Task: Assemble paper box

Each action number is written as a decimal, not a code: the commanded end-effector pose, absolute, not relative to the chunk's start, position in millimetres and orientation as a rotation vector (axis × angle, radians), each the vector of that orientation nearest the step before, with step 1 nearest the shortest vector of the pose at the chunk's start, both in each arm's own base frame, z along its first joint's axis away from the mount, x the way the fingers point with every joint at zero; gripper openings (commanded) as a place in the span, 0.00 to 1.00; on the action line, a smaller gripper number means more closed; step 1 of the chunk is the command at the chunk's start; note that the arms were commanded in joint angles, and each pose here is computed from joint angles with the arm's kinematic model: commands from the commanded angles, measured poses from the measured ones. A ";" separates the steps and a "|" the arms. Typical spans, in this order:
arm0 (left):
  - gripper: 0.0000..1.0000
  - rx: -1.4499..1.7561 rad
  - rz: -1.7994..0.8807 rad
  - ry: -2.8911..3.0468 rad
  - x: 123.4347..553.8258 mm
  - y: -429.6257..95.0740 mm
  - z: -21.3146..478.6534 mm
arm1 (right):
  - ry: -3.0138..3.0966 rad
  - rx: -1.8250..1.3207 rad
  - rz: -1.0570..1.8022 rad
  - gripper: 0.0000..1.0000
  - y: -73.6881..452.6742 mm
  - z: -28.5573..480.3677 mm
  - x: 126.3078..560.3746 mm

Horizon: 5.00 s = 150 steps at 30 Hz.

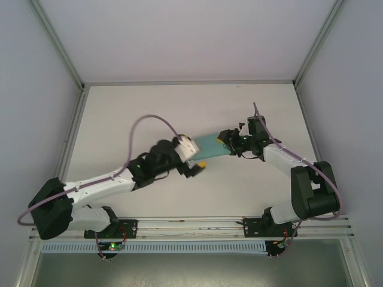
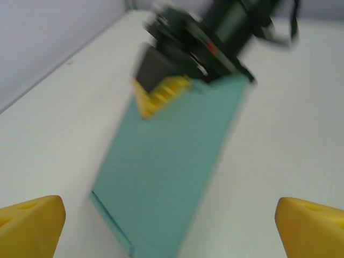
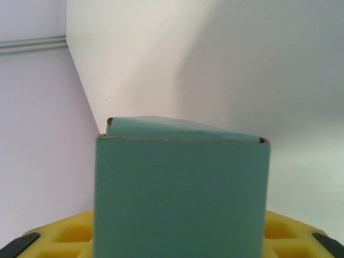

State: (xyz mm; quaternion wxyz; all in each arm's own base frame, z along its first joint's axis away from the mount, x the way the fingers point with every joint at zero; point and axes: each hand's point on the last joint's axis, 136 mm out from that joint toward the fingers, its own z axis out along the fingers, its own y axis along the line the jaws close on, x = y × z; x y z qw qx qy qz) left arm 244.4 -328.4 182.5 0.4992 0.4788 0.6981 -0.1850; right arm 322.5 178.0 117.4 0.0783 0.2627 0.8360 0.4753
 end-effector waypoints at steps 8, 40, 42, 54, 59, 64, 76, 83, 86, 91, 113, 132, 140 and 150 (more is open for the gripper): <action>1.00 1.369 0.092 1.641 279.6 -323.7 136.3 | 2.576 0.958 1.581 0.38 181.1 146.1 287.0; 0.43 1.648 -0.341 1.910 234.9 -291.3 128.6 | 2.106 0.321 0.963 0.99 114.4 204.5 319.6; 0.41 1.699 -0.400 1.988 227.6 -280.2 122.4 | 1.977 0.295 0.888 0.99 101.1 221.3 324.7; 0.46 1.822 -0.579 2.283 230.8 -254.3 98.1 | 2.057 -0.413 0.951 0.93 169.8 219.2 290.8; 0.46 1.844 -0.586 2.319 233.9 -255.6 90.3 | 2.173 -0.587 0.943 0.83 193.7 190.2 281.2; 0.46 1.844 -0.590 2.315 236.3 -257.8 88.2 | 2.323 -0.685 0.845 0.69 202.0 157.0 278.6; 0.46 1.840 -0.575 2.334 241.8 -258.2 83.8 | 2.438 -0.798 0.770 0.24 211.4 133.8 271.1; 0.46 1.783 -0.560 2.391 251.8 -262.8 80.9 | 2.467 -0.675 0.679 0.02 214.6 143.6 270.6; 0.46 1.759 -0.573 2.387 255.4 -267.3 82.3 | 2.437 -0.581 0.664 0.02 226.0 146.0 268.6; 0.47 1.742 -0.610 2.364 255.9 -272.9 86.3 | 2.336 -0.436 0.446 0.00 221.5 131.2 272.9; 0.54 1.652 -0.625 2.373 259.2 -277.3 93.9 | 2.295 -0.192 0.325 0.00 185.2 42.5 226.5; 0.52 1.661 -0.611 2.417 258.6 -276.0 79.6 | 2.356 -0.035 0.357 0.00 195.3 89.8 246.4; 0.53 1.663 -0.612 2.411 258.3 -275.5 80.1 | 2.265 -0.155 0.168 0.00 166.5 52.1 244.9; 0.54 1.629 -0.614 2.435 260.0 -277.2 81.8 | 2.255 -0.253 0.128 0.00 177.0 43.3 243.9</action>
